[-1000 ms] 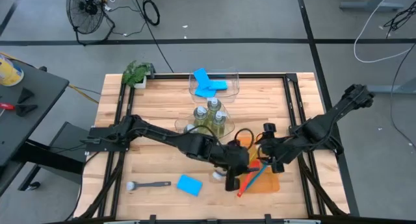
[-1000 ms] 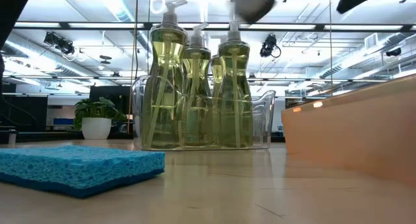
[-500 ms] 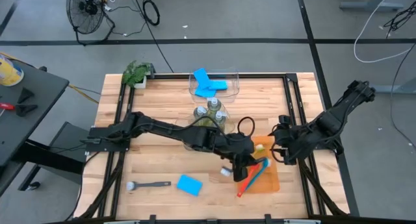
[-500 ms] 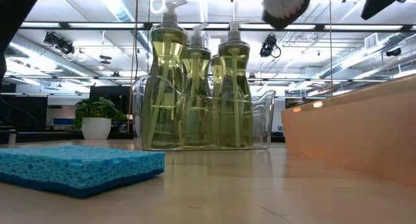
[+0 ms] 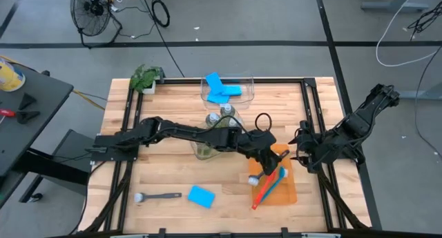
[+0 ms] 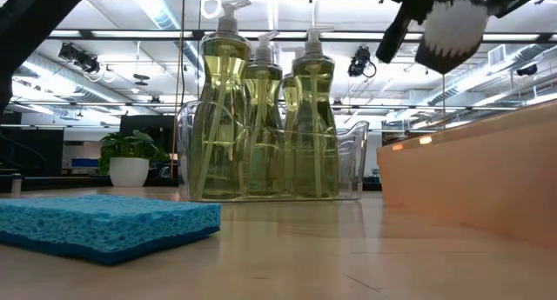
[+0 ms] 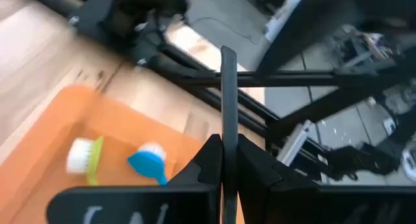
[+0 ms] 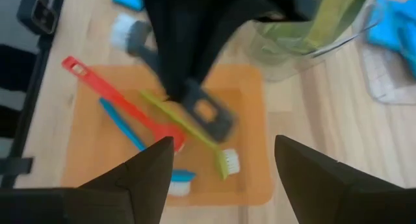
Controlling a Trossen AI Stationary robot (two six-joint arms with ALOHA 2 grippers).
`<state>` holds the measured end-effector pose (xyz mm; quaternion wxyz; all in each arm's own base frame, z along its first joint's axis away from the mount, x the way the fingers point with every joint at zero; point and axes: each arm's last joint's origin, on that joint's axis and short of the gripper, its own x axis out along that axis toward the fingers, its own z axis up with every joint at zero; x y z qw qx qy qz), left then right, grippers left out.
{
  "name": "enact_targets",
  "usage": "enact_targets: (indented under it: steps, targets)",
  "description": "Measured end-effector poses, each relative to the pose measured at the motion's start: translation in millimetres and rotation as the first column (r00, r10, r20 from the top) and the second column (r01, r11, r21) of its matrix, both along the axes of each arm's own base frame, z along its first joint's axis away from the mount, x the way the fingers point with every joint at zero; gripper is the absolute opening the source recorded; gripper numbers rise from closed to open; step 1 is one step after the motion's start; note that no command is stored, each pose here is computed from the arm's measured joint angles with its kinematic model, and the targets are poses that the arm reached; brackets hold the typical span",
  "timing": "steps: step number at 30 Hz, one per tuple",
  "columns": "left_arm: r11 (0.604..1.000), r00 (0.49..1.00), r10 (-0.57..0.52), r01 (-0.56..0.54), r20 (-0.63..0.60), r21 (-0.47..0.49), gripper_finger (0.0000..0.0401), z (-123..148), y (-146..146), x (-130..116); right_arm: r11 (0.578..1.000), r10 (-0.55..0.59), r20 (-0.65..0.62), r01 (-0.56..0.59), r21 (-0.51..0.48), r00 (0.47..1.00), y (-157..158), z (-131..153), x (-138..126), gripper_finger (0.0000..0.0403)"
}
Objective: Pick & Place Kitchen Sink Supplies
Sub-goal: Put the gray dish brush into the orange bin
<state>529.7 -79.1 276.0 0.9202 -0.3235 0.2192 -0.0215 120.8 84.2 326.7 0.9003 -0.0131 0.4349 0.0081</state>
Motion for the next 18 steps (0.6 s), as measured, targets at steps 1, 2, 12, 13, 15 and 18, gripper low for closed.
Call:
enact_targets:
  steps: [1,2,12,13,15,18]
  targets:
    - [1.0,1.0,0.012,-0.012,-0.006,-0.013,0.0029,-0.7,1.9,0.4,1.0,0.009,-0.01,-0.008,0.008,1.0,0.2,-0.3,-0.4,0.0267]
    - [0.999,0.999,0.032,-0.032,-0.012,-0.02,0.0031,-1.1,3.7,0.5,1.0,0.013,-0.017,-0.013,0.011,1.0,0.3,-0.5,-0.6,0.0267]
    - [0.969,0.981,0.14,-0.164,-0.136,-0.186,0.0036,-22.7,13.1,5.5,1.0,0.014,-0.045,-0.014,-0.006,0.999,-1.3,-2.1,-2.7,0.0267]
    - [0.965,0.979,0.142,-0.17,-0.146,-0.201,0.0035,-27.5,11.1,6.9,1.0,0.014,-0.048,-0.014,-0.009,0.999,-1.5,-2.3,-2.9,0.0267]
    - [0.96,0.973,0.143,-0.181,-0.179,-0.214,0.0035,-34.7,9.5,7.4,1.0,0.013,-0.048,-0.014,-0.009,0.999,-1.5,-2.3,-2.9,0.0267]
    - [0.952,0.97,0.146,-0.191,-0.195,-0.238,0.0045,-39.5,7.6,8.5,1.0,0.011,-0.047,-0.011,-0.008,0.999,-1.5,-2.3,-2.9,0.0267]
